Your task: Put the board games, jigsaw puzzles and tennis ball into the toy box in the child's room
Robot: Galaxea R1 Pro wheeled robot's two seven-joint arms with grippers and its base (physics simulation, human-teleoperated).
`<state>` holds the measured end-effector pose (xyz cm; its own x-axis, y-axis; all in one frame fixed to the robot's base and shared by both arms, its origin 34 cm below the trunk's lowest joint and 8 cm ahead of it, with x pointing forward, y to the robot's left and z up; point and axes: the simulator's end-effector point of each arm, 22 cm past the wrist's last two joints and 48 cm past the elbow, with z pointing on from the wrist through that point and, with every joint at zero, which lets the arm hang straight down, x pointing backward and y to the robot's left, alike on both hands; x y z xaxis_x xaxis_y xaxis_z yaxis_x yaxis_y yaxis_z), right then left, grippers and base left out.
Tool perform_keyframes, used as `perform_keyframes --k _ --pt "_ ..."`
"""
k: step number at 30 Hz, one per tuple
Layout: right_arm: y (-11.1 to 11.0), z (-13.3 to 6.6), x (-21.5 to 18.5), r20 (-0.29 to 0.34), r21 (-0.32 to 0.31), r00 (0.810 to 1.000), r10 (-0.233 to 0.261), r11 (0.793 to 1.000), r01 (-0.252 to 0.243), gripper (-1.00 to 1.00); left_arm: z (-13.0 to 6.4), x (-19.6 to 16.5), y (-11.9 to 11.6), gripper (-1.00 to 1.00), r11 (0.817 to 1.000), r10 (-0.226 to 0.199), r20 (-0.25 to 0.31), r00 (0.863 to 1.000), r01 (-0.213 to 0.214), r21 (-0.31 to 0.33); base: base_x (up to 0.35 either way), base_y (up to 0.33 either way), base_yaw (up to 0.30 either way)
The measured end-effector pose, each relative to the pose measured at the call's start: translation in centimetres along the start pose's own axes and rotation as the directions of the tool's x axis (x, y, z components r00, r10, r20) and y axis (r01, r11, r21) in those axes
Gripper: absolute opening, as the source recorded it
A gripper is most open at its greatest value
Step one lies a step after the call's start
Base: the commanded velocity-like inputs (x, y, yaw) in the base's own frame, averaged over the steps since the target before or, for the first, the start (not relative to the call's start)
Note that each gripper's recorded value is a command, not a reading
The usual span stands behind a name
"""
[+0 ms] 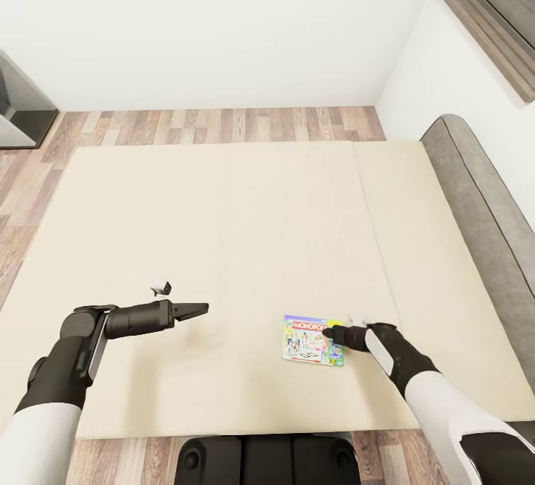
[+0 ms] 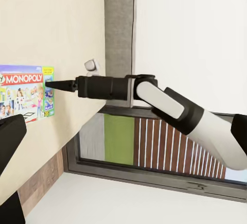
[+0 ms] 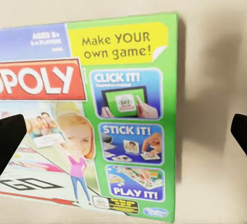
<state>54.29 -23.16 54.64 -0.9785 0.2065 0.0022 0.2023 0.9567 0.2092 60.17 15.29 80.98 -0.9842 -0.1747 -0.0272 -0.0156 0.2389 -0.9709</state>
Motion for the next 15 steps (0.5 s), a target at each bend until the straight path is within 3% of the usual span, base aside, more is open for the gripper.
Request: perform_keyframes --k 4,9,15 --pt "0.1 -0.3 0.0 -0.036 -0.002 0.999 0.003 1.000 -0.003 1.00 0.0 0.0 0.0 1.00 1.000 0.000 0.001 1.000 0.000 0.000 0.000 0.000 0.000" --pt "1.6 -1.1 -2.2 -0.030 -0.021 1.000 -0.008 1.000 0.008 1.00 -0.1 0.0 0.0 1.00 1.000 0.002 0.001 1.000 -0.002 0.001 0.000 0.000 0.000" --pt "1.5 -1.7 -4.0 -0.014 0.018 1.000 -0.015 1.000 0.015 1.00 -0.1 0.0 0.0 1.00 1.000 0.001 0.001 1.000 -0.001 0.000 0.000 0.000 0.000"
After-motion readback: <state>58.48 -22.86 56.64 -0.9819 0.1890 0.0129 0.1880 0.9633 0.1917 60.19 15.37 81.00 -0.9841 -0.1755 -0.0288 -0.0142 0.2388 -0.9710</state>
